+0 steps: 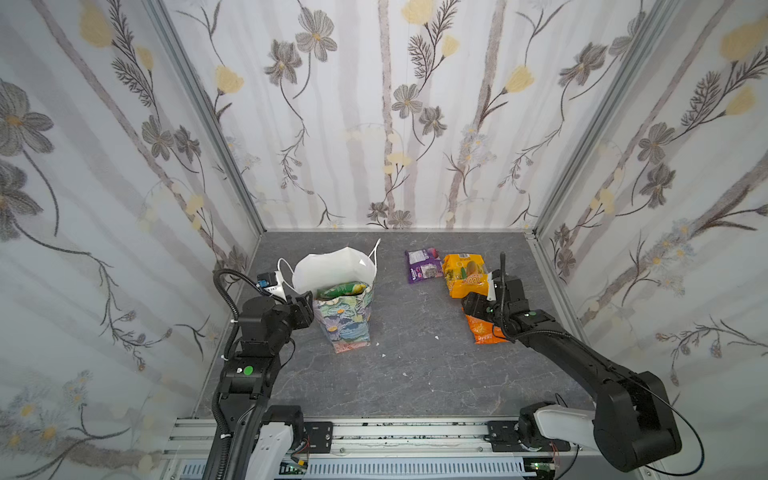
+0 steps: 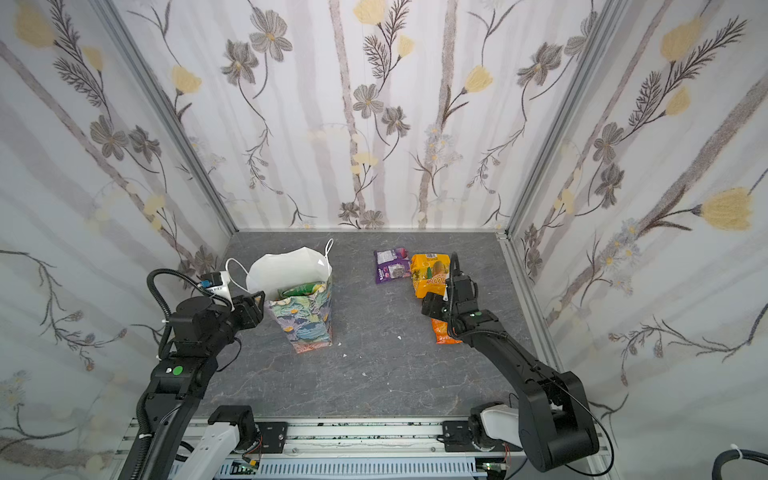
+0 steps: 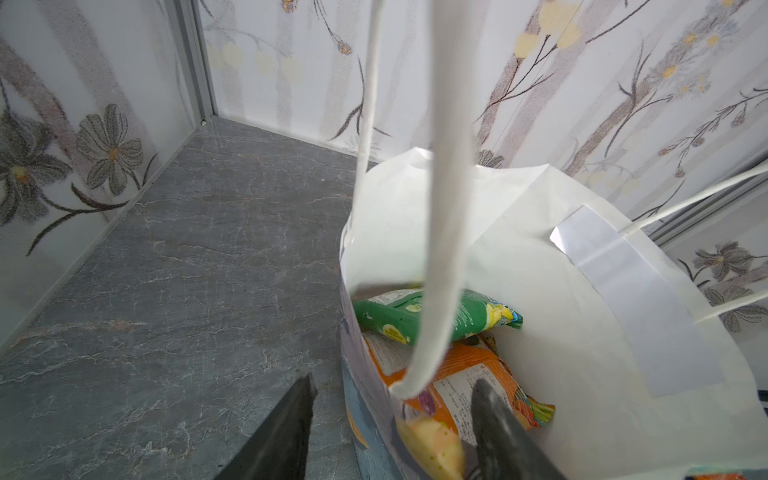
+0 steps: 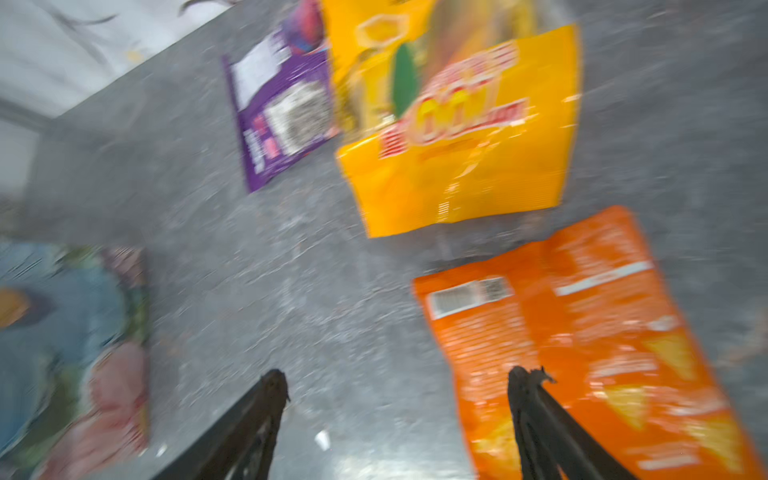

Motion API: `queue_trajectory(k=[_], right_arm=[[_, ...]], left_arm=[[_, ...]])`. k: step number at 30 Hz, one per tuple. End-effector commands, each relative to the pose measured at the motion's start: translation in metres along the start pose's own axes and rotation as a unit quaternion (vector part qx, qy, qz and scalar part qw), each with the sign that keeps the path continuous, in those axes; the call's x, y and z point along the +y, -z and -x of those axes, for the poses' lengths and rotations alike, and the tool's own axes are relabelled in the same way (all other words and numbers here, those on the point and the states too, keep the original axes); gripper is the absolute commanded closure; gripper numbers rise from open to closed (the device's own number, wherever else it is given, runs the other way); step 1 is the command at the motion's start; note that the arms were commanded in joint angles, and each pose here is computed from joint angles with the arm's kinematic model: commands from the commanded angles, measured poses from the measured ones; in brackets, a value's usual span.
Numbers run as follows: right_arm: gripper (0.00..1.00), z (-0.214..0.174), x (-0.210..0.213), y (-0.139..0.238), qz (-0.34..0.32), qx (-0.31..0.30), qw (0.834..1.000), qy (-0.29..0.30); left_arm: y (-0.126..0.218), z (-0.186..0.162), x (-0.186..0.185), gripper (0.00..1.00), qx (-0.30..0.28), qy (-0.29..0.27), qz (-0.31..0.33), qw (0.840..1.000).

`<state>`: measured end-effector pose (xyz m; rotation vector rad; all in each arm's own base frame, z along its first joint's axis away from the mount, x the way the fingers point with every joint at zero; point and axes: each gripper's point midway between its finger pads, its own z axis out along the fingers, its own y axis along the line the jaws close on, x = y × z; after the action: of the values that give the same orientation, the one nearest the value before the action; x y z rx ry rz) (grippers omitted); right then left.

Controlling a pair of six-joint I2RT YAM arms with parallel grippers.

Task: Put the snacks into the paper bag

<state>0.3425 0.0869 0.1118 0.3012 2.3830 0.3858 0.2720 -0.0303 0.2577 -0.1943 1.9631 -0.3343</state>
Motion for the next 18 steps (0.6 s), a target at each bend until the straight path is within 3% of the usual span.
queue_trajectory(k=[1,6,11,18], right_arm=[[0.16,0.015,-0.052,-0.004,-0.093,-0.017,0.996,0.002],[0.17,0.002,-0.080,-0.030,-0.115,0.020,0.993,-0.002],[0.18,-0.028,-0.081,-0.047,-0.097,0.075,0.992,0.005],[0.19,-0.054,-0.029,-0.035,0.009,0.105,0.994,0.018]], left_arm=[[0.000,0.003,-0.001,0.40,-0.007,-0.006,-0.002,1.000],[-0.001,0.002,-0.001,0.40,-0.006,-0.006,-0.003,1.000],[0.000,0.003,-0.001,0.40,-0.006,-0.006,-0.002,1.000],[-0.002,0.001,0.000,0.40,-0.002,-0.005,-0.001,1.000]])
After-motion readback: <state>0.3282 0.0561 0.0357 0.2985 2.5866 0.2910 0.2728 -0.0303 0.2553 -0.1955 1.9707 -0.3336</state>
